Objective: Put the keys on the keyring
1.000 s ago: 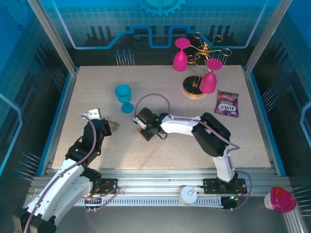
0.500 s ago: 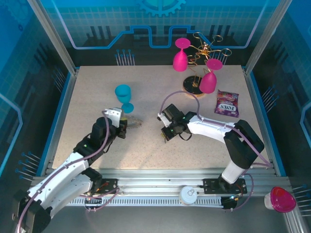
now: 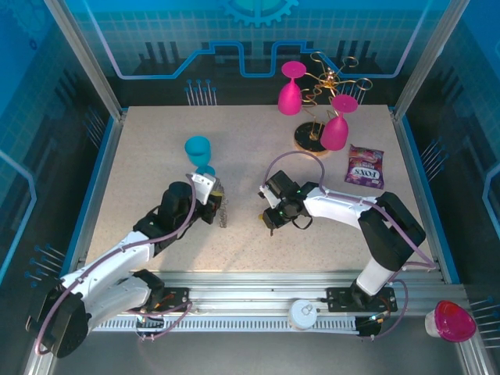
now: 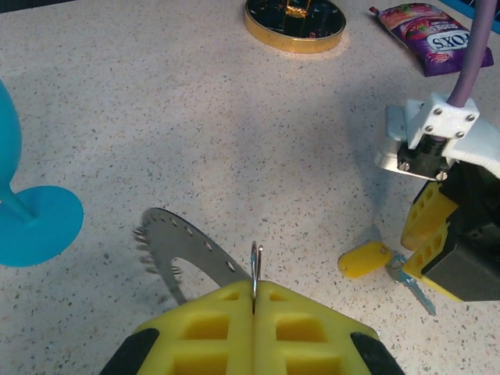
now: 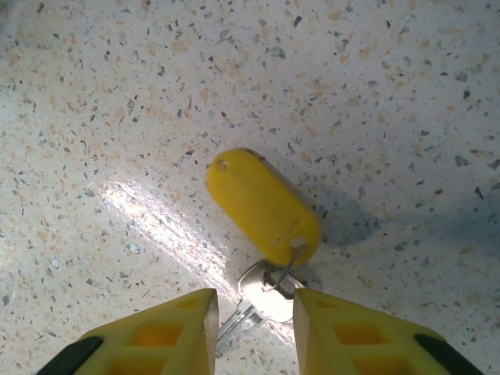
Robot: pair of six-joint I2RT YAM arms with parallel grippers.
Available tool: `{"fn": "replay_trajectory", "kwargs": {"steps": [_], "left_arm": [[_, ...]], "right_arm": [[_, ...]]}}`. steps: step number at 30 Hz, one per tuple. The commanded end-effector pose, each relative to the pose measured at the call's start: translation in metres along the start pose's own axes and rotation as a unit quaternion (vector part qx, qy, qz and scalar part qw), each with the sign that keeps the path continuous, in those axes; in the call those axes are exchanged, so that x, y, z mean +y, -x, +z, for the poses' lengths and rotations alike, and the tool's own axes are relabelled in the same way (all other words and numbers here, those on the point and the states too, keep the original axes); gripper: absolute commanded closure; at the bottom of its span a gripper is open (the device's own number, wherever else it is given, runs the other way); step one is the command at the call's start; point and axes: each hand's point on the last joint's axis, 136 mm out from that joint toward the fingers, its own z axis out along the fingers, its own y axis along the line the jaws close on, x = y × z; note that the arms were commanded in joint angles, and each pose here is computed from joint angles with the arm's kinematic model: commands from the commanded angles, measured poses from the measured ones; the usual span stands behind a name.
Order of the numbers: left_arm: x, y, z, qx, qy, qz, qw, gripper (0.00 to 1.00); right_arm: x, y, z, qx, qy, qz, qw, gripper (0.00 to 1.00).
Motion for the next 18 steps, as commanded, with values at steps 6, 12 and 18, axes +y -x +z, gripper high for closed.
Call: {"fn": "replay_trajectory", "kwargs": {"steps": [6, 12, 18], "left_arm": [[-0.012, 0.028, -0.003, -0.045, -0.025, 0.021, 0.998, 1.00], [-0.011, 0.028, -0.003, -0.044, -0.025, 0.024, 0.998, 1.00], [-0.012, 0.028, -0.002, -0.043, -0.027, 0.024, 0.998, 1.00]], "right_arm": [[-0.013, -0.001, -0.007, 0.004, -0.009, 0.018, 1.000, 0.66], [-0.008, 0.001, 0.003, 0.018, 0.007, 0.024, 1.000, 0.66], [-0.007, 0.002, 0.009, 0.024, 0.011, 0.030, 0.999, 0.72]]}}
